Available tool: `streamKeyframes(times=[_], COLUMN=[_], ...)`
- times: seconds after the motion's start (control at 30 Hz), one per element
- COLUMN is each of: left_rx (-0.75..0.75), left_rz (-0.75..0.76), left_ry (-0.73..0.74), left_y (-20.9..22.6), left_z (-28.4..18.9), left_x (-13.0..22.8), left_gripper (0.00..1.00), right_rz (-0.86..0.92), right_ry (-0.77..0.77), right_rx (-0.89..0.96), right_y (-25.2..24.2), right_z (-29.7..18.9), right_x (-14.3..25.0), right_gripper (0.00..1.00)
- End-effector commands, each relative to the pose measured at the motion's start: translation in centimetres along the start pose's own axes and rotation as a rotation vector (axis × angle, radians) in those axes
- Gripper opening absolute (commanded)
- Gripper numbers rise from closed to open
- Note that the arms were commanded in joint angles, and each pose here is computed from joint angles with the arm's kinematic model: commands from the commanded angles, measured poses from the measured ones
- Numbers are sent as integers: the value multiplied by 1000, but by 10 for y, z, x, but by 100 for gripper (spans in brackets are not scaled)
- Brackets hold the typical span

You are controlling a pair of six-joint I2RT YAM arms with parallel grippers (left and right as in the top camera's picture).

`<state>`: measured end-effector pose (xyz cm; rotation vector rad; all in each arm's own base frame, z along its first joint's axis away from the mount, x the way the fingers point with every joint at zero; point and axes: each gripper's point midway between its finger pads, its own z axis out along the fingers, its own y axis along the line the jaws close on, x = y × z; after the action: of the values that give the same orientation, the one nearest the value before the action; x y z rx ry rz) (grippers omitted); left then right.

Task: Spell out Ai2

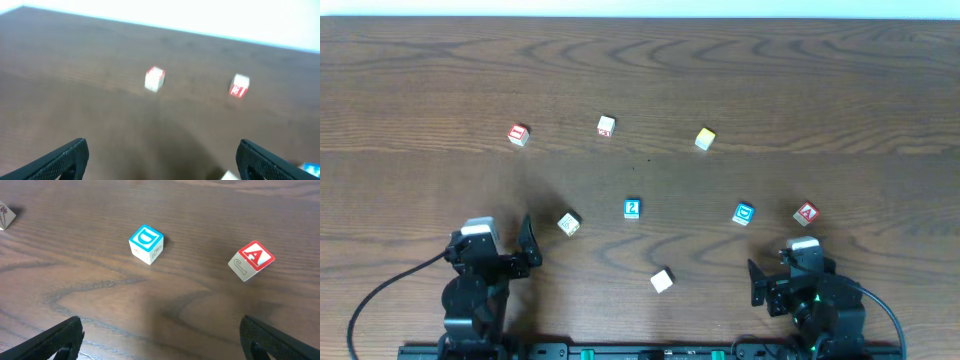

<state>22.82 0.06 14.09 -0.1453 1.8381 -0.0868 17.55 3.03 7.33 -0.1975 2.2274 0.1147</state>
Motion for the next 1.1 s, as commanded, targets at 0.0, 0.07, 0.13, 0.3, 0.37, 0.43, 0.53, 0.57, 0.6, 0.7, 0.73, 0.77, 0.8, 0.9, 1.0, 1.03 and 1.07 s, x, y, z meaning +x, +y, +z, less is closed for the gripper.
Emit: streamKeyframes(times=[0.0, 0.07, 0.13, 0.3, 0.37, 0.43, 0.53, 0.57, 0.6, 0.7, 0.73, 0.77, 0.8, 0.9, 1.0, 1.03, 1.07], left_rx=[48, 46, 36, -44, -81, -95, -89, -78, -66, -63, -68, -81, -94, -145, -158, -168, -180], left_rz=[23, 25, 45, 76, 89, 131, 207, 232, 257, 271, 254, 221, 182, 34, -109, -149, -179], left_ry=[-7, 20, 49, 183, 257, 334, 487, 536, 574, 624, 628, 631, 634, 647, 676, 683, 694], left_y=[-9, -10, -10, -3, 1, 2, 0, -2, -3, -6, -6, -7, -7, -6, -13, -14, -14], left_z=[1, 2, 3, 19, 28, 40, 65, 74, 82, 110, 118, 127, 137, 165, 190, 196, 202], left_x=[-6, -10, -17, -38, -43, -46, -47, -46, -46, -51, -54, -57, -60, -63, -57, -54, -50], left_gripper=[96, 95, 95, 95, 96, 95, 95, 95, 95, 95, 95, 95, 95, 95, 96, 95, 95], right_rz=[-6, -6, -6, -6, -6, -6, -6, -6, -6, -6, -6, -6, -6, -6, -6, -6, -6], right_ry=[7, 7, 8, 7, 7, 7, 8, 7, 7, 7, 8, 7, 7, 7, 7, 7, 7], right_rx=[4, 4, 4, 4, 4, 4, 4, 4, 4, 4, 4, 4, 4, 4, 4, 4, 4], right_y=[-1, -1, -1, -1, -1, -1, -1, -1, -1, -1, -1, -1, -1, -1, -1, -1, -1], right_z=[2, 2, 3, 2, 2, 2, 2, 2, 2, 2, 3, 2, 2, 2, 2, 2, 2], right_x=[5, 5, 5, 5, 5, 5, 5, 5, 5, 5, 5, 5, 5, 5, 5, 5, 5], right_gripper=[99, 99, 99, 99, 99, 99, 99, 99, 99, 99, 99, 99, 99, 99, 99, 99, 99])
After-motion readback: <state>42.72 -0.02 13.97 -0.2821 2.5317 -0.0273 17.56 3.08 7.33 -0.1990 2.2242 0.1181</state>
